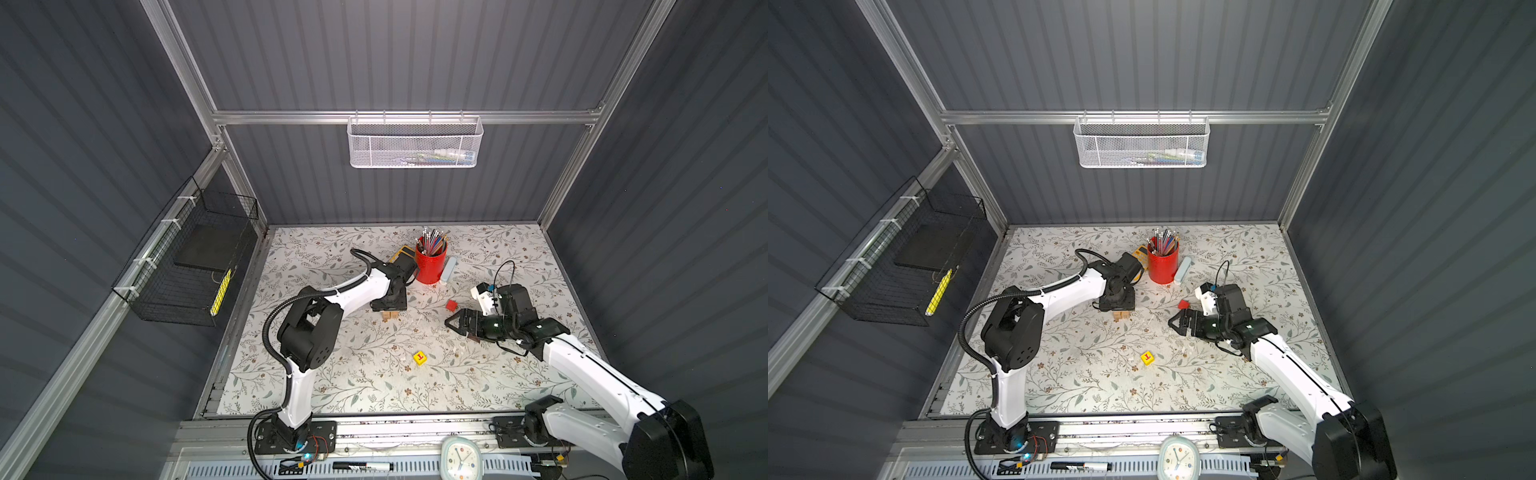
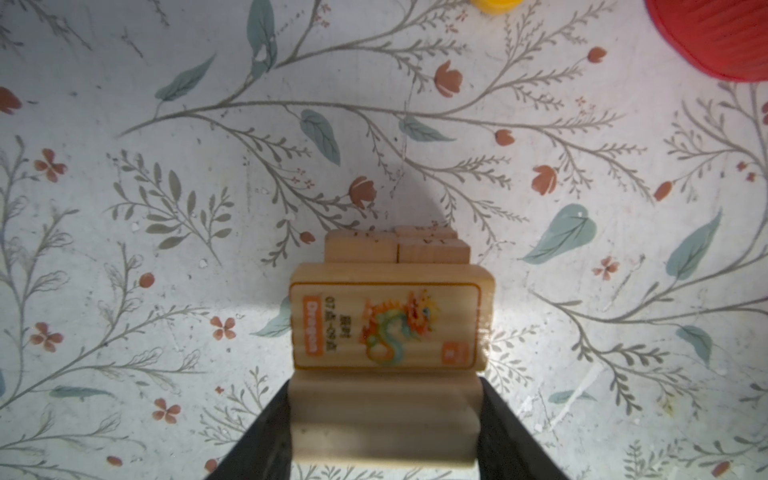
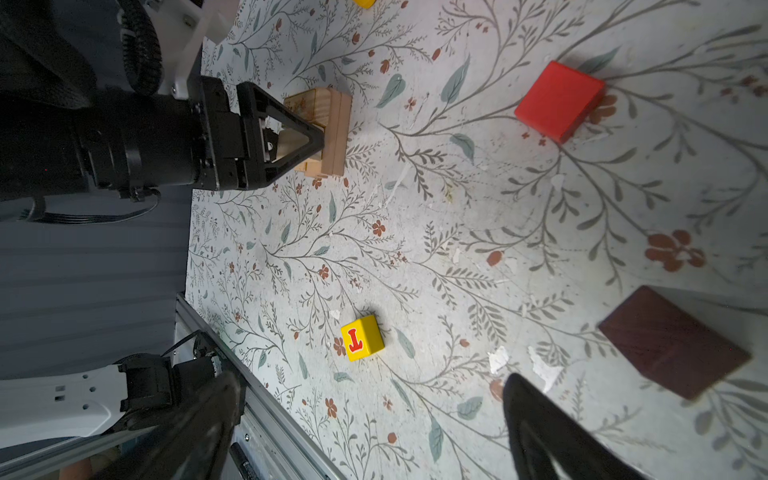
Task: Build the wood block tower
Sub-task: 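Lower the plain block onto the printed block and open the left gripper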
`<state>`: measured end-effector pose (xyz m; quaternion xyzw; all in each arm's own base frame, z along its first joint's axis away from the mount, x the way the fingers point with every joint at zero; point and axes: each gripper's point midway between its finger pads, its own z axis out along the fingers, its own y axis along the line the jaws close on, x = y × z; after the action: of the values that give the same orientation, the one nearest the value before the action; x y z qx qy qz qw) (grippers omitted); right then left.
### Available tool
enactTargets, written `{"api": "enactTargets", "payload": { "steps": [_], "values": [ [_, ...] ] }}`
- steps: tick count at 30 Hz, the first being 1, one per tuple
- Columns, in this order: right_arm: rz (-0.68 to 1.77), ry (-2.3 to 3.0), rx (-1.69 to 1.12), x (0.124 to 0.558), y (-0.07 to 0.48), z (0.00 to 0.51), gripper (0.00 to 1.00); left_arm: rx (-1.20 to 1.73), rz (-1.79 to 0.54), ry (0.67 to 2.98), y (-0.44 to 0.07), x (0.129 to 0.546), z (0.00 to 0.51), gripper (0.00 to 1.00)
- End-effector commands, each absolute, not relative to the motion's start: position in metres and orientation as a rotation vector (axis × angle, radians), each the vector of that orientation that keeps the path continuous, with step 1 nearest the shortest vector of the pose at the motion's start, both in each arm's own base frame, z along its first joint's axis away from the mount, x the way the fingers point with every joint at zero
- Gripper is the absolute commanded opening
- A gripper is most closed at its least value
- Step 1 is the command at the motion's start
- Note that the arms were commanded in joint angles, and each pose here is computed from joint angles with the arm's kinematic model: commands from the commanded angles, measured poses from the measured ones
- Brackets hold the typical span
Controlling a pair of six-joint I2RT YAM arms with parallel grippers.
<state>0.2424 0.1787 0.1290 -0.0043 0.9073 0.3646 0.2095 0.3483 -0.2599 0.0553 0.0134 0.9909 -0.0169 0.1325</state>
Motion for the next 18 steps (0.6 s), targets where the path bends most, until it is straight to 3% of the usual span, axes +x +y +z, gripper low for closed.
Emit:
{"api": "enactTargets", "payload": {
  "steps": [1,18],
  "values": [
    [1.026,2.519,-0.010,0.2400,0.1780,0.1291,0.99,0.062,-0.042,2.882,-0.2595,0.3528,0.0546,0.57],
    [1.027,2.519,-0.003,0.2399,0.1766,0.1280,0.99,0.075,-0.074,2.869,-0.2635,0.3567,0.0550,0.64]
  ]
}}
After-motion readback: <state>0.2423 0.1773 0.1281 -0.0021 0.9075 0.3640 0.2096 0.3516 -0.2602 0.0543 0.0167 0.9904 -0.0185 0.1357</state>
